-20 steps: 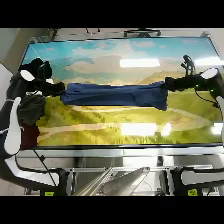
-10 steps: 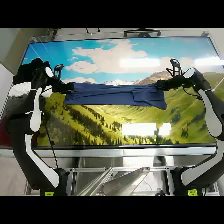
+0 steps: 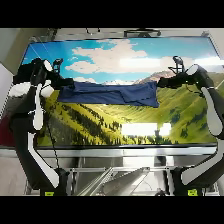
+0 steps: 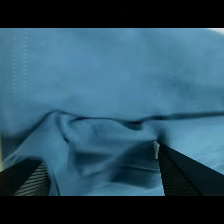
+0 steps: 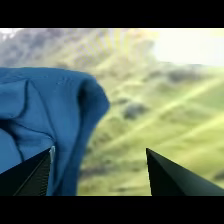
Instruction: Fold the shirts.
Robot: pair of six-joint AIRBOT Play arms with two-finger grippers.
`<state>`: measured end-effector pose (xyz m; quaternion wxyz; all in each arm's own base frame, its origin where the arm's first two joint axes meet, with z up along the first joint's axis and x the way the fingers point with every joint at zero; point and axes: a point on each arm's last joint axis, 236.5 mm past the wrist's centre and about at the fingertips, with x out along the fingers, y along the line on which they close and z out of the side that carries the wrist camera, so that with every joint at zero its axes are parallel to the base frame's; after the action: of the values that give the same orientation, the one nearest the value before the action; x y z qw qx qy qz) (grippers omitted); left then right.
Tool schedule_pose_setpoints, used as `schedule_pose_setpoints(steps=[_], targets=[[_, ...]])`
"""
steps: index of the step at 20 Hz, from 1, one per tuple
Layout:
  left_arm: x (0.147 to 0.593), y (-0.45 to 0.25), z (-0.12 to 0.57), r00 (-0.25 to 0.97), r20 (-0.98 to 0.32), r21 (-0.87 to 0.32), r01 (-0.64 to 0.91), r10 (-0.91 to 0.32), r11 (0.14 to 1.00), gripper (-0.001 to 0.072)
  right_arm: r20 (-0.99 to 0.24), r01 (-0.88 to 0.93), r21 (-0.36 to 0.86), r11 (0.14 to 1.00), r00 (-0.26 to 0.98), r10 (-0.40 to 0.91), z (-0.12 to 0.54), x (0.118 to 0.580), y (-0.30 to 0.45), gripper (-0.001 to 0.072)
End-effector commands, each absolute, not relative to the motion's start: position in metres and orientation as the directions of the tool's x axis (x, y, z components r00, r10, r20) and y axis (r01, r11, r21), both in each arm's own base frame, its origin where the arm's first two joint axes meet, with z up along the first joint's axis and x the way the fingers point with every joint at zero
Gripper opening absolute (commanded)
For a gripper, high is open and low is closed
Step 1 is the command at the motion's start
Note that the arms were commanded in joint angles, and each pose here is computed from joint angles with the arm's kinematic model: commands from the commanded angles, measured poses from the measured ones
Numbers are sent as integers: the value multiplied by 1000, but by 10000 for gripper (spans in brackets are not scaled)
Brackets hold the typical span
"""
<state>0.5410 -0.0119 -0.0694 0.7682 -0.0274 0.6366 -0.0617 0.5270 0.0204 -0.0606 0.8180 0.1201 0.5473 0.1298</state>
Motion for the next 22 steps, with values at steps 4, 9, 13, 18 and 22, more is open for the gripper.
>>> schedule_pose_setpoints(steps=[4, 9, 13, 18, 22], targets=[[528, -8, -58, 164, -979, -113, 56, -121, 992, 697, -827, -8, 515, 857, 257, 500, -58, 505, 38, 649], [516, 30, -67, 122, -990, -63, 5, -63, 998, 697, -829, -29, 519, 854, 226, 511, -62, 501, 55, 707], [510, 74, -48, 111, -994, -25, -117, -12, 993, 698, -803, 11, 577, 817, 193, 564, -74, 498, 67, 715], [504, 72, -30, 117, -993, -28, -137, -12, 990, 697, -757, 48, 649, 759, 145, 638, -105, 496, 90, 712], [507, 31, -25, 128, -989, -80, -66, -71, 995, 688, -657, -16, 744, 668, 169, 735, -95, 505, 123, 670]])
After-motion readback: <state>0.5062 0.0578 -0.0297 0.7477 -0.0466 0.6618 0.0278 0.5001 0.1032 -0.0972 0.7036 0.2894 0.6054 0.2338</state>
